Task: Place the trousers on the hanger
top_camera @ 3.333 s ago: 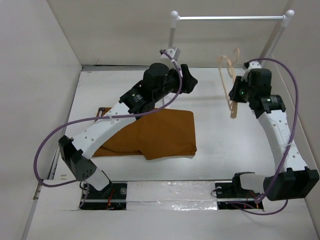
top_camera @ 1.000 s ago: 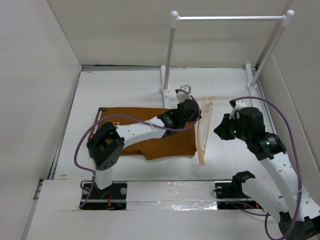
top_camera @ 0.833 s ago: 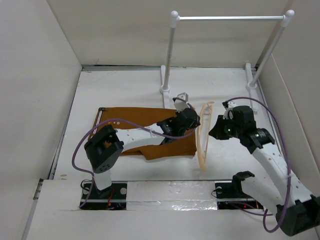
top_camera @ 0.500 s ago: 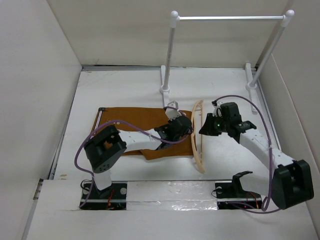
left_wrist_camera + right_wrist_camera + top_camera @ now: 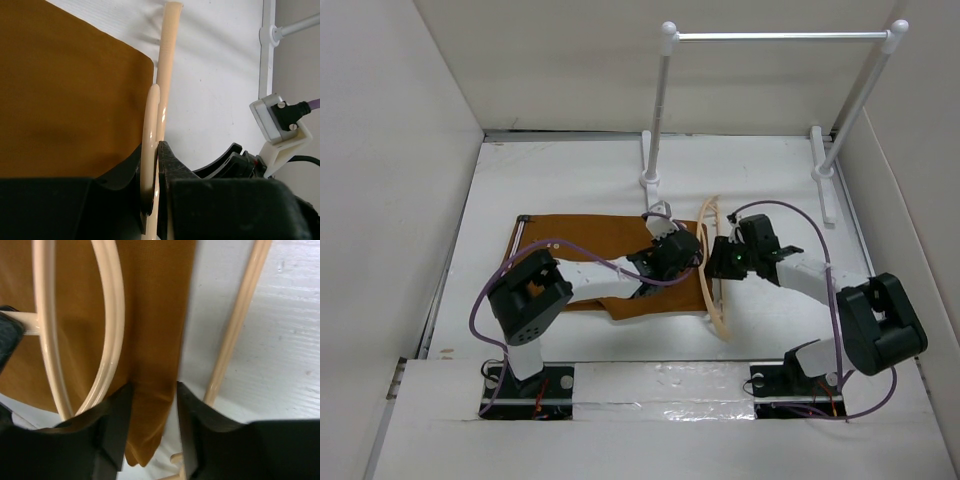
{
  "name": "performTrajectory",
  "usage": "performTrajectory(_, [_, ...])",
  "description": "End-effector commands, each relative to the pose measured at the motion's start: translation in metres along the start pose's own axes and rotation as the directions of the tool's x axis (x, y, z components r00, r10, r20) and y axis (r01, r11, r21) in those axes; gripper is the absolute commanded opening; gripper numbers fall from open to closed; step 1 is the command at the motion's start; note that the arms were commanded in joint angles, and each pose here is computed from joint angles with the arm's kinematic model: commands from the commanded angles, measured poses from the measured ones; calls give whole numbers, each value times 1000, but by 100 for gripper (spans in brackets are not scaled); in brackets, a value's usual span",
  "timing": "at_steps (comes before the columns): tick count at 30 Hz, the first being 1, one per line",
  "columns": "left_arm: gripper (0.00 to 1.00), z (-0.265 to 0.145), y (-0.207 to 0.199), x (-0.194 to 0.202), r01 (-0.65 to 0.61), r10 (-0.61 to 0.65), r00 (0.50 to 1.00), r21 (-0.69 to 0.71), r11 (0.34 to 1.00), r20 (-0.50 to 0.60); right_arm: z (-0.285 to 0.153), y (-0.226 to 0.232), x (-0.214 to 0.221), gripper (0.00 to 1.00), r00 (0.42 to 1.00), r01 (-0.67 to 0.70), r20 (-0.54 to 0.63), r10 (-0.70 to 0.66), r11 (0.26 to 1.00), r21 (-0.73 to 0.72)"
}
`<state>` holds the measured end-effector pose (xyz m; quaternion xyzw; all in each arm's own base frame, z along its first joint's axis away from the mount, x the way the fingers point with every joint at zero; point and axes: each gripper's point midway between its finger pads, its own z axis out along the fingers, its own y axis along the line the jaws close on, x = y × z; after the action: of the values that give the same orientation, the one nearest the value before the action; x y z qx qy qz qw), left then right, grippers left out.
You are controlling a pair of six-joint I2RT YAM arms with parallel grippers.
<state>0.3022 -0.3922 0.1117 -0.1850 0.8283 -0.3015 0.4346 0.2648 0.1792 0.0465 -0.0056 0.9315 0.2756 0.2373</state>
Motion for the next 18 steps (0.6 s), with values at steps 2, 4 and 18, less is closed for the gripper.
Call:
performTrajectory(2, [0, -1, 30, -7, -66, 66, 998, -80, 995, -1, 12, 12, -4, 51, 999, 5, 43, -3, 998, -57])
performTrajectory(4, [0, -1, 33, -6, -79, 78, 997, -86, 993, -6, 21, 17, 1, 54, 1000, 18, 25, -16, 997, -75])
performTrajectory(18, [0, -4, 61, -18, -150, 152, 988, -145, 978, 8, -1, 21, -22, 0, 995, 0, 104, 8, 997, -77])
